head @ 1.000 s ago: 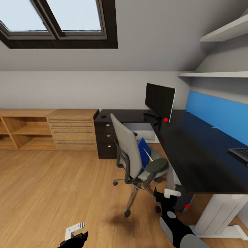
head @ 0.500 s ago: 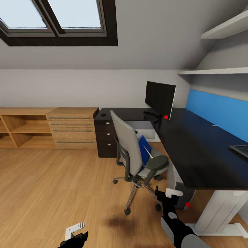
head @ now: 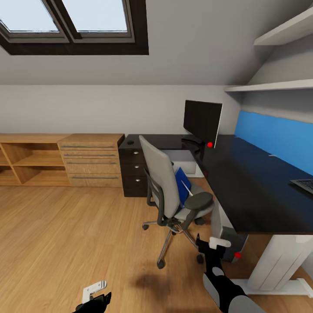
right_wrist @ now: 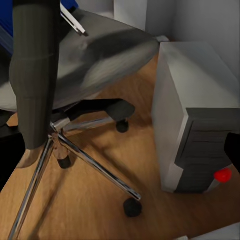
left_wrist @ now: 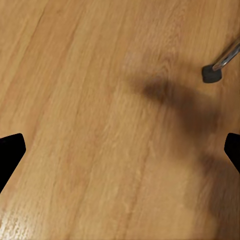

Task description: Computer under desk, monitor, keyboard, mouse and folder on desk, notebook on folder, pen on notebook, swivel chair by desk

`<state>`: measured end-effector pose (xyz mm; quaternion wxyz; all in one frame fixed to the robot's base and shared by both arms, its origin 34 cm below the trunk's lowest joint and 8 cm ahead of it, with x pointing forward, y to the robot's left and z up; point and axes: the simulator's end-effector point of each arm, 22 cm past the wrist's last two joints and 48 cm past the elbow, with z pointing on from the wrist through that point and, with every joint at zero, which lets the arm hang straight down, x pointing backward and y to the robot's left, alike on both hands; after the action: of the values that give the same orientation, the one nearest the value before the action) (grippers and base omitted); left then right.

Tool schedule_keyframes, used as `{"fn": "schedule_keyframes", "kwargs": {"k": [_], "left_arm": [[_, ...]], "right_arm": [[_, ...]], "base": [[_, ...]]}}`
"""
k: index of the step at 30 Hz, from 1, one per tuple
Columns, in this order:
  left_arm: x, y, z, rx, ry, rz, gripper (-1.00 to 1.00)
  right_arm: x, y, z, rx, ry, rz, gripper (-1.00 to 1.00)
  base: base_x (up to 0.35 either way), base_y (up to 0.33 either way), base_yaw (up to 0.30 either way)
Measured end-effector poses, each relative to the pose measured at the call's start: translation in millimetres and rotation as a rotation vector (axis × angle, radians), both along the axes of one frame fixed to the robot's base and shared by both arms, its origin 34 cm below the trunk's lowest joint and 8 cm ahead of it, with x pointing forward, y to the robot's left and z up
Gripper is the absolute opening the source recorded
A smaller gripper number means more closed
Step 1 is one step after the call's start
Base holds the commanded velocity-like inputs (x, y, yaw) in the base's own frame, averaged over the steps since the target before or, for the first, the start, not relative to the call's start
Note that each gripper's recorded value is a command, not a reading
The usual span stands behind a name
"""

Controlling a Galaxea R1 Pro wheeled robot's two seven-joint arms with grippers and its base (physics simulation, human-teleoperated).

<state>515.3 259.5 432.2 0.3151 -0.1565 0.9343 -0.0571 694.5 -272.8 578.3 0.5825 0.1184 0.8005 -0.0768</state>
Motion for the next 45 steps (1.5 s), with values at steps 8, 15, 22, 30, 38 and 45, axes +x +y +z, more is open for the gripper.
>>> {"fn": "schedule_keyframes", "kwargs": {"k": [8, 15, 22, 30, 38, 45], "left_arm": [[-3, 2, -16, 0.002, -0.001, 0.001, 1.0], [-5, 3, -31, 0.003, -0.002, 0.0, 1.0], [-8, 2, -45, 0.002, -0.002, -0.002, 1.0], [-11, 2, -62, 0.001, -0.002, -0.002, 1.0], [-15, 1, -80, 0.002, -0.002, -0.003, 1.0], [-19, 1, -95, 0.002, -0.002, -0.003, 1.0]], "right_arm": [[14, 1, 1, -0.003, -0.031, 0.004, 1.0], [44, -3, 21, -0.011, -0.082, 0.003, 1.0], [54, -16, 23, -0.026, -0.109, -0.005, 1.0], [44, -37, -4, -0.048, -0.081, -0.019, 1.0], [39, -40, -25, -0.052, -0.072, -0.02, 1.0], [35, -41, -40, -0.054, -0.073, -0.021, 1.0]], "base": [[0.0, 0.0, 0.0], [0.0, 0.0, 0.0], [0.0, 0.0, 0.0], [0.0, 0.0, 0.0], [0.0, 0.0, 0.0], [0.0, 0.0, 0.0]]}}
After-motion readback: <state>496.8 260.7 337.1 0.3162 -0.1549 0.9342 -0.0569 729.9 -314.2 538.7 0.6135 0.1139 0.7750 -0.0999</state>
